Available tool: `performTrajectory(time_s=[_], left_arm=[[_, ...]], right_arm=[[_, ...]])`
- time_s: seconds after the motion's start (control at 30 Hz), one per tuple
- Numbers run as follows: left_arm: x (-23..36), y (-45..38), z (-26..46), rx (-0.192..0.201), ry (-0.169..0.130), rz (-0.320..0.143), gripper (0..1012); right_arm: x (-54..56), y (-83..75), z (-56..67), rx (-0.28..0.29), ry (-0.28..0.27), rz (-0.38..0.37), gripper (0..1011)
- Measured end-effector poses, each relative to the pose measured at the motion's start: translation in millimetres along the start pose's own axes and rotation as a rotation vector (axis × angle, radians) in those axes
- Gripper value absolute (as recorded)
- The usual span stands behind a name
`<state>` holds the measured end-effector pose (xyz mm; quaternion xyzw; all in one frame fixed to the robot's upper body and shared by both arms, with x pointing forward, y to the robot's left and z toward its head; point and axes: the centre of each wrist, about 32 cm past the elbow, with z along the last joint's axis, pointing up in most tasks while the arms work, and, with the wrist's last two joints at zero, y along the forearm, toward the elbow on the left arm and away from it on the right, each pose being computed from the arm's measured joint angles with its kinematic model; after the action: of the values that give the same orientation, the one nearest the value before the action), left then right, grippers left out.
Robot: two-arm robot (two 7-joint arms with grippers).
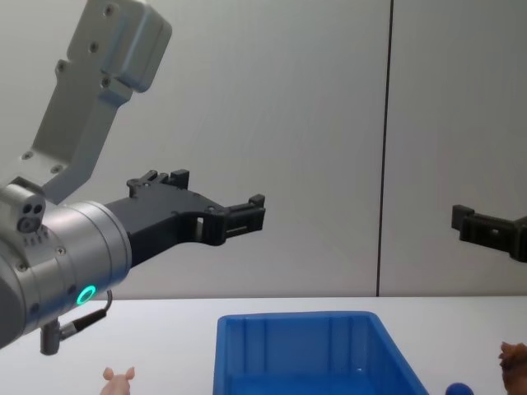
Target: Pick up the two dolls from the table and place them into the box.
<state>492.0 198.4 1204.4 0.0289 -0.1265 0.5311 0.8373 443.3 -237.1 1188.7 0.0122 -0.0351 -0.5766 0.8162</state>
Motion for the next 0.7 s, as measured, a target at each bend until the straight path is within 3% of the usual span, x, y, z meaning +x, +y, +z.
performTrajectory(time_s=[0.7], left_arm=[[0.0, 0.0, 0.0, 0.000, 0.000, 0.000, 1001]], right_arm=[[0.1, -0.4, -0.3, -0.001, 0.000, 0.000, 1001]])
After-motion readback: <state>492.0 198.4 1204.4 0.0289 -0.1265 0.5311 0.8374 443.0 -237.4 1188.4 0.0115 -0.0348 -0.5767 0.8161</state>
